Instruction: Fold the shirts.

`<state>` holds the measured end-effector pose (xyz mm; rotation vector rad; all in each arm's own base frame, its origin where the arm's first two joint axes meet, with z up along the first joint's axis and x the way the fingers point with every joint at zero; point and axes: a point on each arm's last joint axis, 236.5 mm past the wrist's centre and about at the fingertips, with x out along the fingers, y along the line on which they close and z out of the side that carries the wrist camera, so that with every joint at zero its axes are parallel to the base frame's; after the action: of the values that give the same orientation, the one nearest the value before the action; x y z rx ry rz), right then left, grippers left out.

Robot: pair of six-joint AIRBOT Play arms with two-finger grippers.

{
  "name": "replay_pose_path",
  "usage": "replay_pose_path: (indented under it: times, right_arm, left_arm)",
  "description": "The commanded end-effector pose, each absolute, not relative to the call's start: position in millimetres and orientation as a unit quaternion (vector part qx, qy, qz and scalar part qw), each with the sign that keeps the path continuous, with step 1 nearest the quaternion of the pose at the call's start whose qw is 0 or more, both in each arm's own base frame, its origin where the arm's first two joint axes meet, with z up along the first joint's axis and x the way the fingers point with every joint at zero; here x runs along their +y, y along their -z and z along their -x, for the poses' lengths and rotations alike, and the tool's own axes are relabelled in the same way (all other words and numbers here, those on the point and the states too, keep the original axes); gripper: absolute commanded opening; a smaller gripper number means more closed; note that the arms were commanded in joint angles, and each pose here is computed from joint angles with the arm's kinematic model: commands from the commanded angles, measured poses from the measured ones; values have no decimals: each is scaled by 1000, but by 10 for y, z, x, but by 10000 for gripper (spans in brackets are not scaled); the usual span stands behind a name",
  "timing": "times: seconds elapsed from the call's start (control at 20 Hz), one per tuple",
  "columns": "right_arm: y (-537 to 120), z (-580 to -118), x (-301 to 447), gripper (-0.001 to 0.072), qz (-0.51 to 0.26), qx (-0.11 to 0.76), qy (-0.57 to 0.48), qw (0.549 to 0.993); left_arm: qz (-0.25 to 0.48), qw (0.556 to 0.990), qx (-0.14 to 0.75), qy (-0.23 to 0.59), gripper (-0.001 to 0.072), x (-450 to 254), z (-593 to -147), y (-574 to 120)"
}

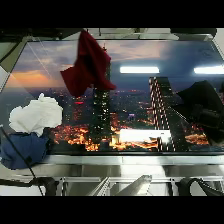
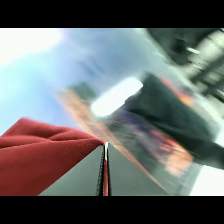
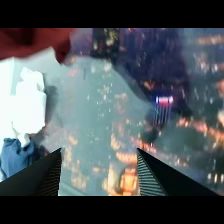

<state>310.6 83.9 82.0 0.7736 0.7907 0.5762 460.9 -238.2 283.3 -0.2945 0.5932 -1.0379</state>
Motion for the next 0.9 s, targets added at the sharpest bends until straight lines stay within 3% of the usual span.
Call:
replay_pose_path:
  times: [0.0,0.15,0.25,0.4,0.55,0.65,0.85]
  right_arm:
    - [-986,-3177,823,501,-342,345,-283,827]
    - [-993,-3180,821,502,-341,345,-283,827]
    - [-994,-3165,835,503,-330,343,-291,830]
    - [-933,-3099,856,504,-316,357,-298,827]
    - [-758,-2933,880,504,-292,400,-303,814]
    - [-645,-2860,925,504,-293,419,-302,805]
    - [-40,-2679,1022,504,-309,476,-263,780]
  left_arm:
    - [150,767,305,544,19,-2904,-4037,-2799]
    - [165,733,367,548,32,-3120,-3913,-2287]
    - [178,721,397,539,698,-3154,-3941,-1993]
    - [193,718,430,513,713,-2937,-4076,-1762]
    - [158,723,517,431,711,-2357,-4109,-1300]
    - [137,703,580,387,710,-2027,-3951,-972]
    - [171,650,646,362,709,-1970,-3370,-348]
